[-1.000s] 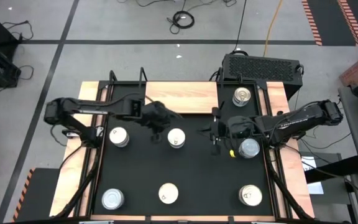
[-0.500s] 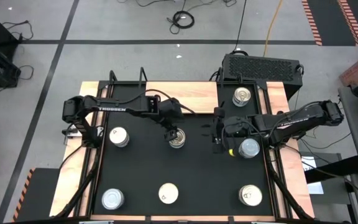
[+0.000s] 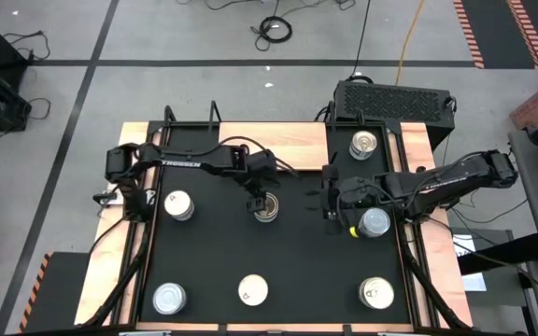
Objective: Stack canned seafood by type on shelf
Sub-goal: Put the blue tuna can on the shelf
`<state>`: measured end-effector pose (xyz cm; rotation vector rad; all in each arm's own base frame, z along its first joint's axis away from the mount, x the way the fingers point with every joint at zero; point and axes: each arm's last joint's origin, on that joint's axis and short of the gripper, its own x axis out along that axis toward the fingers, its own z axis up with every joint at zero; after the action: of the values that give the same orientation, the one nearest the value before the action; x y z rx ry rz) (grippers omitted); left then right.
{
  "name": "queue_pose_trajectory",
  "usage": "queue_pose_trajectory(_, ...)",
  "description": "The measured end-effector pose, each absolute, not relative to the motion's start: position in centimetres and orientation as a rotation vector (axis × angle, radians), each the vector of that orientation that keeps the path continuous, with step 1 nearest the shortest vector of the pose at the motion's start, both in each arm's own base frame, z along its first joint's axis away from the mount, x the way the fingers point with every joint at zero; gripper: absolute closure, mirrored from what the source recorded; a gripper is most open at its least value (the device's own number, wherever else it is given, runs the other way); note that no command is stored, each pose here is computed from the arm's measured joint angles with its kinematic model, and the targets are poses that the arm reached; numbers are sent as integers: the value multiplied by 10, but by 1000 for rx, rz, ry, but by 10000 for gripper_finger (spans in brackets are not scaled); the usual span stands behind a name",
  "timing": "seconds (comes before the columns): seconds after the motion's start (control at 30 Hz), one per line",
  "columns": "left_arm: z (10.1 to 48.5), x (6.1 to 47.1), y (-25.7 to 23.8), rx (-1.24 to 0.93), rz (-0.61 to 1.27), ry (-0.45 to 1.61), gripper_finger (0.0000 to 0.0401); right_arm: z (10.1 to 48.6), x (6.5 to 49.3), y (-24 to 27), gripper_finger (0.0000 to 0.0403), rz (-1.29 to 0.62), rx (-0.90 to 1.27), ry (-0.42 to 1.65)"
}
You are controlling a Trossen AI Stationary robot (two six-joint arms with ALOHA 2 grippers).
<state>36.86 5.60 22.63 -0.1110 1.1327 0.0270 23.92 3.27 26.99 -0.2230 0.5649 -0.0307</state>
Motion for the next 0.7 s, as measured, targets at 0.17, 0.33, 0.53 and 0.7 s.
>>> queue_pose_trajectory(0.17, 216, 373, 58, -114, 25, 1145, 159, 280, 222, 38, 234, -19, -173, 556)
queue_pose_trajectory(0.33, 213, 374, 65, -138, 35, 1137, 159, 291, 209, 43, 234, -1, -124, 507)
queue_pose_trajectory(0.53, 199, 375, 75, -209, -13, 1159, 159, 294, 206, 49, 234, 24, -104, 489)
queue_pose_trajectory(0.7, 193, 376, 83, -287, -121, 1134, 167, 292, 207, 52, 234, 32, -89, 495)
